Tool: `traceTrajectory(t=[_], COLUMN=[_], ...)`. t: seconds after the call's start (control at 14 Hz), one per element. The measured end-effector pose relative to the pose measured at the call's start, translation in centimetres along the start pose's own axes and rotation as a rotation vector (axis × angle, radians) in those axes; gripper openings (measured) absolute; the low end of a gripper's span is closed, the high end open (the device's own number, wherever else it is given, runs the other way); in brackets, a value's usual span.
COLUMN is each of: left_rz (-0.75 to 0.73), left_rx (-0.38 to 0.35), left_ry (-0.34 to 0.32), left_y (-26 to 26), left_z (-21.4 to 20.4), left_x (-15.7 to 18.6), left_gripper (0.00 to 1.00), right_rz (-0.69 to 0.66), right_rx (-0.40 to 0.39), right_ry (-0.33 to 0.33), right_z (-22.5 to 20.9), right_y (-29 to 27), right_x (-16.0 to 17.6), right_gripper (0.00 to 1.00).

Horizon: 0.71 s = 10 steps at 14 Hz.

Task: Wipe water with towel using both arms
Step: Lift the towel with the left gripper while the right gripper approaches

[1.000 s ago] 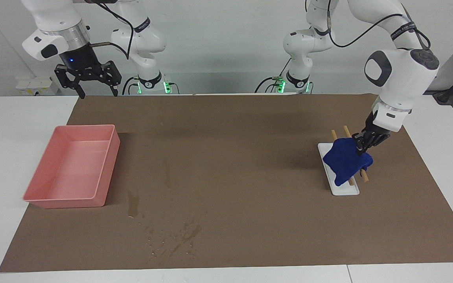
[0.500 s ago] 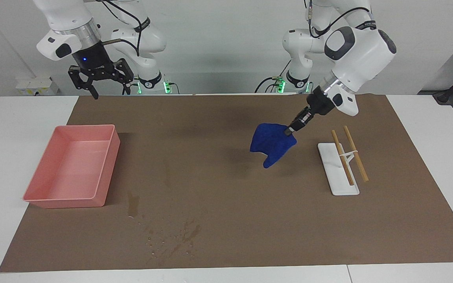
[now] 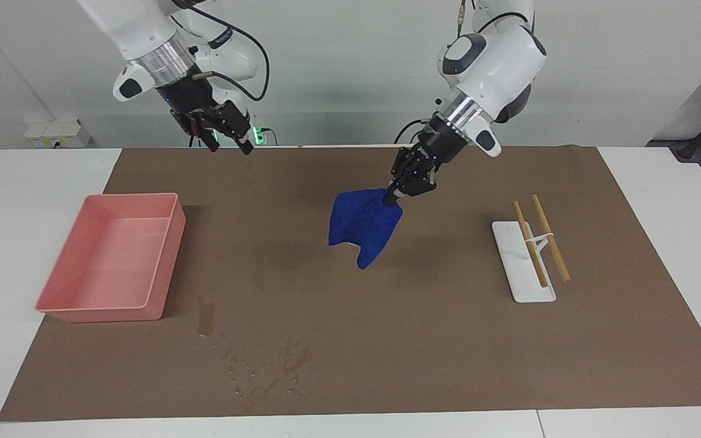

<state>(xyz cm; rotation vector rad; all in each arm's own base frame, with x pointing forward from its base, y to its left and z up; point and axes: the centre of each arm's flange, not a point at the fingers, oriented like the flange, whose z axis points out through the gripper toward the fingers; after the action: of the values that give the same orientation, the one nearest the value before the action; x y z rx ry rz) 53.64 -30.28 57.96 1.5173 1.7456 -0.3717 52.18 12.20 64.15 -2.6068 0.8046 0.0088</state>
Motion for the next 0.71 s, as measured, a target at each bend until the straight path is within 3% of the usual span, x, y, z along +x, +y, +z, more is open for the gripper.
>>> traceTrajectory(t=[0.21, 0.71], left_rz=[-0.130, -0.188], left_rx=[-0.038, 0.027], left_ry=[-0.044, -0.074], left_y=[-2.3, -7.1], left_z=[1.8, 4.0], left_x=[-2.6, -6.5], left_gripper=[0.07, 0.07], right_rz=[0.185, 0.476], right_rx=[0.094, 0.318], right_ry=[-0.059, -0.094], right_z=[1.3, 6.1], right_y=[-0.7, -2.4], right_x=[-0.3, 1.3], right_gripper=[1.00, 1.00])
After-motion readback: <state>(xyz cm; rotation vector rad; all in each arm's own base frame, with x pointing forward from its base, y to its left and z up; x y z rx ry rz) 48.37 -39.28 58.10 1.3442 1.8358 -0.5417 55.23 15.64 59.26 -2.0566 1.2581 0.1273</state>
